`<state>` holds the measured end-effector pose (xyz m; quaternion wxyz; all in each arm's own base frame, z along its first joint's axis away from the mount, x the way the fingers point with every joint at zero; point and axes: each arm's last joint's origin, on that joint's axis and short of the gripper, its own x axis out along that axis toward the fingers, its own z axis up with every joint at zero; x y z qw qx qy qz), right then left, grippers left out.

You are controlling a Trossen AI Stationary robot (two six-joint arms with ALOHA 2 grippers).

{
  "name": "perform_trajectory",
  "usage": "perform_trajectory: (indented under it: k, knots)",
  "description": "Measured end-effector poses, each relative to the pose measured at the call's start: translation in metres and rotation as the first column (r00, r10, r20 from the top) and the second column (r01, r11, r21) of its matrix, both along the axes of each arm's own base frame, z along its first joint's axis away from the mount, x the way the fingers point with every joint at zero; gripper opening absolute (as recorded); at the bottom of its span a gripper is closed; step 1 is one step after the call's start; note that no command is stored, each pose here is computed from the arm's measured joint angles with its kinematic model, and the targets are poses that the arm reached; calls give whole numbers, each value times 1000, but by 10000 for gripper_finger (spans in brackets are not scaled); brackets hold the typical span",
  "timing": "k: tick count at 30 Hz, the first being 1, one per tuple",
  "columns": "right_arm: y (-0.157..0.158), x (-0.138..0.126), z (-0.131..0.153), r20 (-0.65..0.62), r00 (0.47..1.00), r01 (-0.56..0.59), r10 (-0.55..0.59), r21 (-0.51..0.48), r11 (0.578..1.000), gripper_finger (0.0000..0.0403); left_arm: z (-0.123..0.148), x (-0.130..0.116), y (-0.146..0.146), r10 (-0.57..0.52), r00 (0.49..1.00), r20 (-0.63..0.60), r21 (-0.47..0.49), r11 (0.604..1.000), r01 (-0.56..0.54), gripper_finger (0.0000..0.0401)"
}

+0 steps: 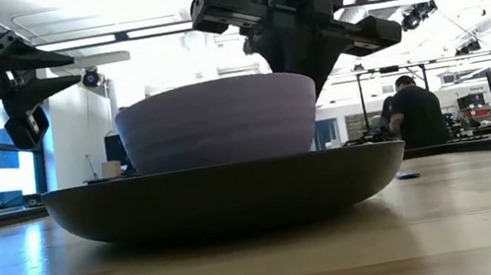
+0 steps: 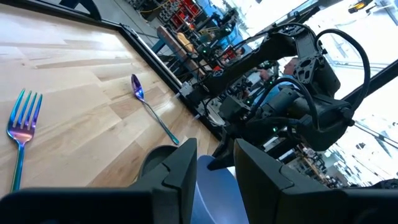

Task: Set table place
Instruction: Put the violet bowl on the black plate

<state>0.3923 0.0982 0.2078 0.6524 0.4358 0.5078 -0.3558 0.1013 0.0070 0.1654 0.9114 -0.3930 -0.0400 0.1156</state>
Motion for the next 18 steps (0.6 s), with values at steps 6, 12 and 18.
perform_trajectory:
  k: [6,12,18]
  knots:
    - [0,0,0,0,1000,1,-1,0,1000,47,0,0,0,1,1000,0,0,1000,-1,95]
    - [0,1,0,9,1000,-1,1,2,1000,51,0,0,0,1,1000,0,0,1000,-1,95]
    - [0,1,1,13,1000,-7,7,-5,1000,51,0,0,0,1,1000,0,0,1000,-1,95]
